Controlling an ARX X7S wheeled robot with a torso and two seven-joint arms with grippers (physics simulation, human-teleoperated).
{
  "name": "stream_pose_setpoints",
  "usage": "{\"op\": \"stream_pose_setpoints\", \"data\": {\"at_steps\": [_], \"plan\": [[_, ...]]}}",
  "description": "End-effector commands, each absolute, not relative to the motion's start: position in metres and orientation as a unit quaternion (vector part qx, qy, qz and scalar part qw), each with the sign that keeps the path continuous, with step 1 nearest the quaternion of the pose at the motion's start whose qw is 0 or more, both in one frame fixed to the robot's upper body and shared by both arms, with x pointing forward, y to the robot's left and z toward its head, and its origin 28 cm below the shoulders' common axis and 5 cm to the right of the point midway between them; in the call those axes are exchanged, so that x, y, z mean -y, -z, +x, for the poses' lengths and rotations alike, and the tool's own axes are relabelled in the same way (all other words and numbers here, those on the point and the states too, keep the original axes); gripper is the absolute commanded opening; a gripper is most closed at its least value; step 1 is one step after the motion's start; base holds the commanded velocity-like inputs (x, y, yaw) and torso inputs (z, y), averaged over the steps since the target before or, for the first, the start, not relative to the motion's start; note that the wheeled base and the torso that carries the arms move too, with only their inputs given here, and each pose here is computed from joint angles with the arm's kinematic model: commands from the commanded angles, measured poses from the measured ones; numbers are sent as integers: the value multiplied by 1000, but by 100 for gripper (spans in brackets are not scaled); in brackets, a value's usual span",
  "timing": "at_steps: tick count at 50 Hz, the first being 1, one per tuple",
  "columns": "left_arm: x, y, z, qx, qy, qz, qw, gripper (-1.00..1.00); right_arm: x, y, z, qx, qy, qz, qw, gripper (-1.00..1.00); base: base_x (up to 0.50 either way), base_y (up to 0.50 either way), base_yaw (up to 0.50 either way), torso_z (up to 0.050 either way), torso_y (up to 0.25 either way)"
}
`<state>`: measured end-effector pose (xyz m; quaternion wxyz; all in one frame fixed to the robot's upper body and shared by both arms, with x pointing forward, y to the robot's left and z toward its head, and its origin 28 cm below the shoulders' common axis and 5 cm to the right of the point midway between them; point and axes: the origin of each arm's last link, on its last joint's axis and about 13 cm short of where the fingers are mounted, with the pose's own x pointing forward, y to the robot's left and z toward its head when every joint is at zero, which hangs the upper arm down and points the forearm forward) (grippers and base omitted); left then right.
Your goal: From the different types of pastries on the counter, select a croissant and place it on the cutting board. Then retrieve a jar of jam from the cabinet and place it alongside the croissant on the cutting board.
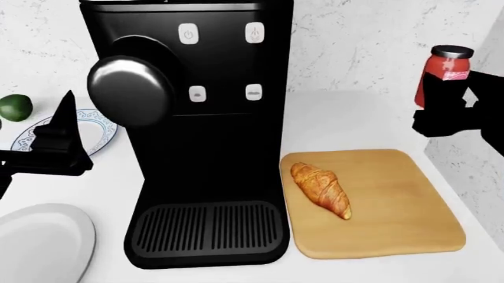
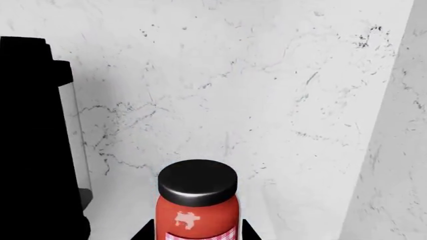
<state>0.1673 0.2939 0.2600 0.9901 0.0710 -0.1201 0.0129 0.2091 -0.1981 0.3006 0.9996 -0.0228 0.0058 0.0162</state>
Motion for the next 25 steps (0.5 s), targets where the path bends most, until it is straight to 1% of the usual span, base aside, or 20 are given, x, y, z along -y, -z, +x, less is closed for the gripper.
{"op": "stream_pose_setpoints", "data": {"at_steps": [1, 25], "plan": [[-294, -259, 168, 121, -13, 68, 990, 100, 197, -279, 212, 17, -4, -25, 1000, -100, 0, 0, 0, 15, 0], [-294, -258, 169, 117, -14, 69, 991, 100, 192, -232, 202, 3, -21, -4, 1000, -100, 0, 0, 0, 0, 1]]}}
